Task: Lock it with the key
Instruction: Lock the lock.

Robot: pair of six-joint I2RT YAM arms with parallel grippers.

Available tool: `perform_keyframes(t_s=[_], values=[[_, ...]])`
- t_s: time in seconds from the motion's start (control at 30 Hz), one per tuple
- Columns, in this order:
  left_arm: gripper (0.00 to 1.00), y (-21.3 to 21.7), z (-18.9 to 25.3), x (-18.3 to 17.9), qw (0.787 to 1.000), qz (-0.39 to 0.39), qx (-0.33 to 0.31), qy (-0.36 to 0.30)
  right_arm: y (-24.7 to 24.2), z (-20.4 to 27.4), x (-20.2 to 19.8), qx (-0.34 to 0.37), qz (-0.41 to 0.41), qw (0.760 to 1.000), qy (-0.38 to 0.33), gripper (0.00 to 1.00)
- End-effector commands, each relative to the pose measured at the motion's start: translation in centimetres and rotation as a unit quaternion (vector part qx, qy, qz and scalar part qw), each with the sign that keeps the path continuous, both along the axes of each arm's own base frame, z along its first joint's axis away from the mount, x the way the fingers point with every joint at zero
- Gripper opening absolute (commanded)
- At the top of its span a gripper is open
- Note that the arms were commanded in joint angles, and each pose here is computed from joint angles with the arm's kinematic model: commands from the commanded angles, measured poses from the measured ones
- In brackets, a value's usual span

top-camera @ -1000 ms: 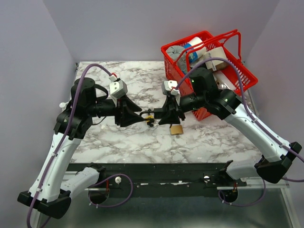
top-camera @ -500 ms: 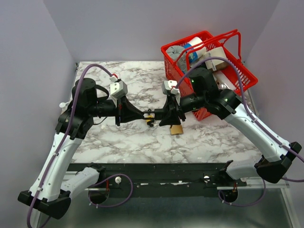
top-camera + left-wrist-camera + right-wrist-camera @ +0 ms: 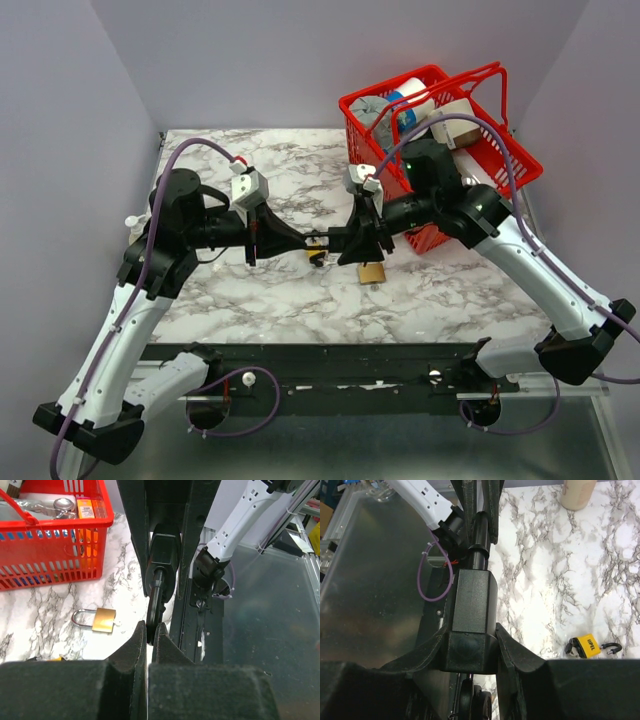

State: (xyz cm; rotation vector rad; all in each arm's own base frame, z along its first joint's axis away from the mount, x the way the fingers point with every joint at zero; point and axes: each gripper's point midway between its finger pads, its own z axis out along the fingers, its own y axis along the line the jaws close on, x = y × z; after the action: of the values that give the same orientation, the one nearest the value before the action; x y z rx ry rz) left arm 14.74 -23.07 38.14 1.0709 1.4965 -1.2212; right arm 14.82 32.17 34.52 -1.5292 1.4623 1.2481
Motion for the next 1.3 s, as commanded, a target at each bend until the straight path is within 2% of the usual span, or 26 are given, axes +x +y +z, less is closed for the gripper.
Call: perform_keyframes(t_s=[0.0,0.2,0.53,0.87,1.27], values=[[0.00,-1.5,1.4,0.0,0.999,-0.023,-0.030,-0.021,1.8,3.1,-0.9,0.056,0.049,0.997,-0.015,0.01],[0.00,-2.4,1.8,-1.0,0.996,-0.057,-0.057,0.027,2.2,2.6,0.4,0.050,0.037,0.997,-0.054,0.01],[0.00,-4.6,1.6,-2.0,0.992,-0.099,-0.066,0.031,3.4,2.9,0.3,0.057,0.060,0.995,-0.062,0.01],[0.00,-5.8,-0.2,-2.3,0.991,-0.115,-0.057,0.047,4.2,4.6,0.9,0.078,0.055,0.993,-0.071,0.01],[0.00,-5.3,-4.0,-3.0,0.990,-0.114,-0.020,0.084,4.1,6.2,1.7,0.095,0.034,0.990,-0.099,0.01]])
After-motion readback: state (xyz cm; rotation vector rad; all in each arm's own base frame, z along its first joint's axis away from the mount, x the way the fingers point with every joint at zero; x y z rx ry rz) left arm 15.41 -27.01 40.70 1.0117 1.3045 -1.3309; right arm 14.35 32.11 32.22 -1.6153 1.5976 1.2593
